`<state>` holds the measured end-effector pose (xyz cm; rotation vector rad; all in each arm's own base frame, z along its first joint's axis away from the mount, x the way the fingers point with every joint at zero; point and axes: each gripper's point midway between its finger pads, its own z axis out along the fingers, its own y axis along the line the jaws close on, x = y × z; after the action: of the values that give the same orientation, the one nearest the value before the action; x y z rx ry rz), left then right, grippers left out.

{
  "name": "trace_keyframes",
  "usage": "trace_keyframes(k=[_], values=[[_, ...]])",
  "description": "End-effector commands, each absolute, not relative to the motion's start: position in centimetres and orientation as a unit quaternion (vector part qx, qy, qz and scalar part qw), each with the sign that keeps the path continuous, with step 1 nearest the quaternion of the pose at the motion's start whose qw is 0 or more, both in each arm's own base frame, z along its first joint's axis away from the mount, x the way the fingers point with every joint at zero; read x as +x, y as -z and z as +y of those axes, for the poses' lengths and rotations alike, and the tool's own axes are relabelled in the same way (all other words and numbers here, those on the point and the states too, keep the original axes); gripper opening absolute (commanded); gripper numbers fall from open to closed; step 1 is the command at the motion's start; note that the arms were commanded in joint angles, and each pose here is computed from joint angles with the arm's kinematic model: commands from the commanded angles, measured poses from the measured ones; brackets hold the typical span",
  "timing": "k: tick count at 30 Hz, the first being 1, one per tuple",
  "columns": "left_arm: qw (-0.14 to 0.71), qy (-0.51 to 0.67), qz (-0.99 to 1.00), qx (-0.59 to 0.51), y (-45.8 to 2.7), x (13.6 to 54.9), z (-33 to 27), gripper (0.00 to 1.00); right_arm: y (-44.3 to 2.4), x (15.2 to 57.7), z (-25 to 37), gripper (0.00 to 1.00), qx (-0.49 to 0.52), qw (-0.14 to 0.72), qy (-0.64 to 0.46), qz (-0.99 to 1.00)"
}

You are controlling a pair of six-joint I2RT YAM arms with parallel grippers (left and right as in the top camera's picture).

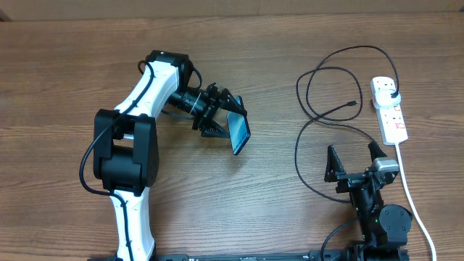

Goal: Plug charger to phone and switch on socket
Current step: 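Hold the phone steady with the left gripper, then move the right gripper toward the black charging cable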

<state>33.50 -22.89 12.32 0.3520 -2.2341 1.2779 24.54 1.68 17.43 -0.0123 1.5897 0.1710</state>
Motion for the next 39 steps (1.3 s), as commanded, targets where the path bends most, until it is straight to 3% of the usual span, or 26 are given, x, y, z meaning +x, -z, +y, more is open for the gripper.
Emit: trace_keyframes(k=[1, 39], values=[[0.256, -0.503, -0.817, 0.12, -13.55, 34.32, -23.31, 0.7, -17.27, 24.55, 1.55, 1.0, -0.004, 0.699, -0.072, 0.711], [0.248, -0.507, -0.818, 0.109, -13.56, 34.37, -23.31, 0.7, -17.33, 24.55, 1.55, 1.0, -0.004, 0.7, -0.072, 0.71]])
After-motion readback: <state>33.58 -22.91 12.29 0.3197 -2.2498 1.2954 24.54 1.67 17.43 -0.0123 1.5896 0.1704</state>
